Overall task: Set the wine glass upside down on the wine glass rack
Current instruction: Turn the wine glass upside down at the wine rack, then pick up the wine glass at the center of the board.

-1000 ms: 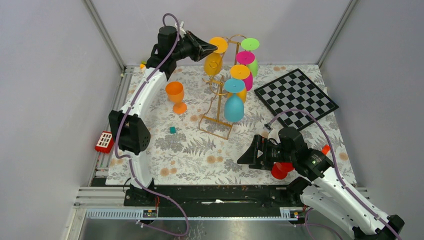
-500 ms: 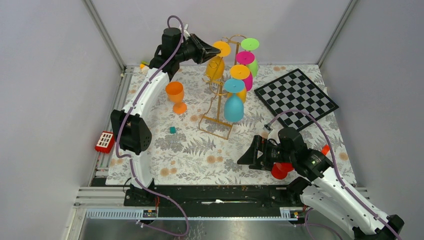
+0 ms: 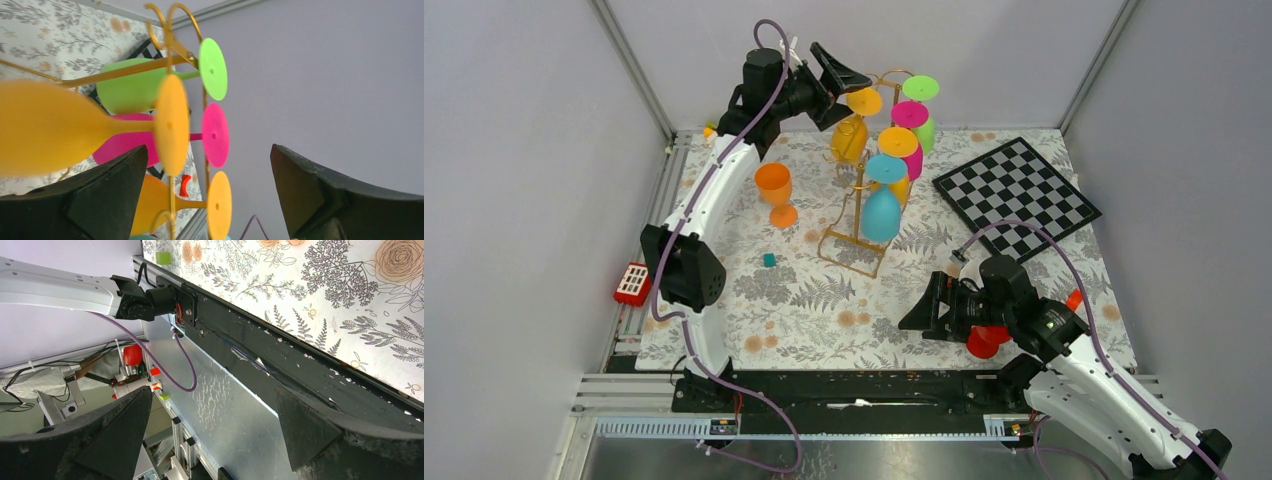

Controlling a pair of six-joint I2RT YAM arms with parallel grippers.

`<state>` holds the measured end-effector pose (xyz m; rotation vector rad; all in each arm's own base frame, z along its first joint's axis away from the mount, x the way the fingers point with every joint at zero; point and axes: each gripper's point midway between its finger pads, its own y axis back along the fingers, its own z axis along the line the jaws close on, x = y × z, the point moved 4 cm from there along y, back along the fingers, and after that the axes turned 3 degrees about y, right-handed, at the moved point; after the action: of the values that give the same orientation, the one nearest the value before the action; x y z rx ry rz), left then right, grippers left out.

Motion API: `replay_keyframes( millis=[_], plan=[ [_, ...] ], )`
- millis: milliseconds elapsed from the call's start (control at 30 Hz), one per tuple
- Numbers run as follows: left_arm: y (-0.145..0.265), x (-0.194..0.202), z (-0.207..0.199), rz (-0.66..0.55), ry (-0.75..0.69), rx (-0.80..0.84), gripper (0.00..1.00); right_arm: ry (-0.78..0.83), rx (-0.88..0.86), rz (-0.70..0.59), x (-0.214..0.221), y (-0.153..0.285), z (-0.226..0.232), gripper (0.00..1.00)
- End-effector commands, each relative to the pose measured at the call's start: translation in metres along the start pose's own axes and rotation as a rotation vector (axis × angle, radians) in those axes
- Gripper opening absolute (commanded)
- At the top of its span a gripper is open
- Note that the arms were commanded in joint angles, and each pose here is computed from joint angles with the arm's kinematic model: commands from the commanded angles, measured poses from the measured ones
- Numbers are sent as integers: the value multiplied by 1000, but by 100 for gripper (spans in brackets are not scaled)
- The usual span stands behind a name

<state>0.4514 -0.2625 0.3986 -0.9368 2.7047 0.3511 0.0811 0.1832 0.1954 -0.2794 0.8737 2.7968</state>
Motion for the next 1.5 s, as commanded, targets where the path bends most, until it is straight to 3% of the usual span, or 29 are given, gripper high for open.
replay_keyframes(
  millis=[0, 467, 767, 933, 1200, 1467],
  plan=[
    [15, -12, -14, -84, -74, -20, 99, 35, -31, 3, 1, 1, 5, 100],
    [51, -17, -30, -196, -222, -66, 99, 37, -34, -5, 1, 2, 5, 100],
    [123, -8, -43, -319, -443, -125, 99, 50, -28, -15, -1, 6, 8, 100],
    [172, 12, -29, -354, -582, -201, 99, 79, -15, -29, -6, 13, 15, 100],
    [229, 63, 22, -194, -729, -376, 99, 112, 8, -55, -12, 24, 26, 100],
    [266, 100, 78, -131, -687, -535, 99, 167, 89, -105, -21, 43, 33, 100]
  ],
)
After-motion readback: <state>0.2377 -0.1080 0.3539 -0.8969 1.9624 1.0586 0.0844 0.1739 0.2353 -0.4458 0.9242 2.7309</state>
